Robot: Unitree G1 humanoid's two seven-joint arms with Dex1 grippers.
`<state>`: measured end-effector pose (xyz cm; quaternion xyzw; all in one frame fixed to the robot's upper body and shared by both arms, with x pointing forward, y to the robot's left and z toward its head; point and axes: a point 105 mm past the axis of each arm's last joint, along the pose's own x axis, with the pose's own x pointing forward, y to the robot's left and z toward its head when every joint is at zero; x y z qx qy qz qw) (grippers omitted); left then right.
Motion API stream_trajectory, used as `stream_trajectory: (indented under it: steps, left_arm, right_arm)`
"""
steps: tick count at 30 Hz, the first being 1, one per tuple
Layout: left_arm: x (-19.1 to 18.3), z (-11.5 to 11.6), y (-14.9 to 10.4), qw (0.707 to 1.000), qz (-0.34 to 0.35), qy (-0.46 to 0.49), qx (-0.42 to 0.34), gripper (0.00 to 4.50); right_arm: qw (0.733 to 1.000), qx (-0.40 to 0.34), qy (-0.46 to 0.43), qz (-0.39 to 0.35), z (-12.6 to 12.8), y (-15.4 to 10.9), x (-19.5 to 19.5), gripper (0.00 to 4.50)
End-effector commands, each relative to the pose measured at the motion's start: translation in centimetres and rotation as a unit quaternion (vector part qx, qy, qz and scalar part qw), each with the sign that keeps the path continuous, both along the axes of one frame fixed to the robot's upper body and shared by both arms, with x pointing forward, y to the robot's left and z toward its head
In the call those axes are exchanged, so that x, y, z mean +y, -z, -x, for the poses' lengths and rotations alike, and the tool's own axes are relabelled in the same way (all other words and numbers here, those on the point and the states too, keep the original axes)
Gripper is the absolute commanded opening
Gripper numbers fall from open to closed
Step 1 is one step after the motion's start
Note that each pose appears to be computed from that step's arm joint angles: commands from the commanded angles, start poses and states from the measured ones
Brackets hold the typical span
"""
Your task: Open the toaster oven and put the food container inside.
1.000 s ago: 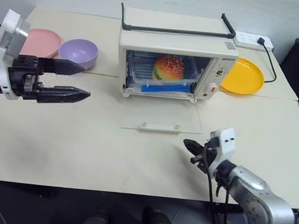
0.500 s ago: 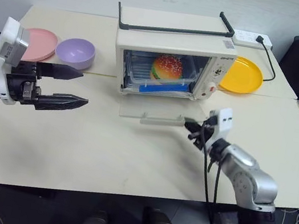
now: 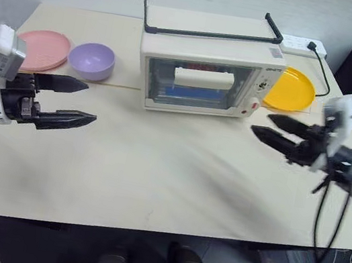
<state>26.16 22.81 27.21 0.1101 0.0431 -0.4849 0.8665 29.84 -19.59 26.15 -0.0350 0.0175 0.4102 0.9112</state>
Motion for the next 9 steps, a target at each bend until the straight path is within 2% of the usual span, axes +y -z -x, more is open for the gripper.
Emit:
stream_trajectory:
  steps: [1, 9]
  left_arm:
    - [1.0, 0.6, -1.4, 1.0, -0.009, -0.012, -0.026, 4.5]
    - [1.1, 0.6, -1.7, 0.999, -0.004, -0.014, -0.032, 4.5]
  right_arm:
    - [1.0, -0.011, -0.021, 0.002, 1.6, -1.6, -0.9, 4.48]
    - [1.0, -0.015, -0.01, 0.025, 1.2, -0.5, -1.1, 4.48]
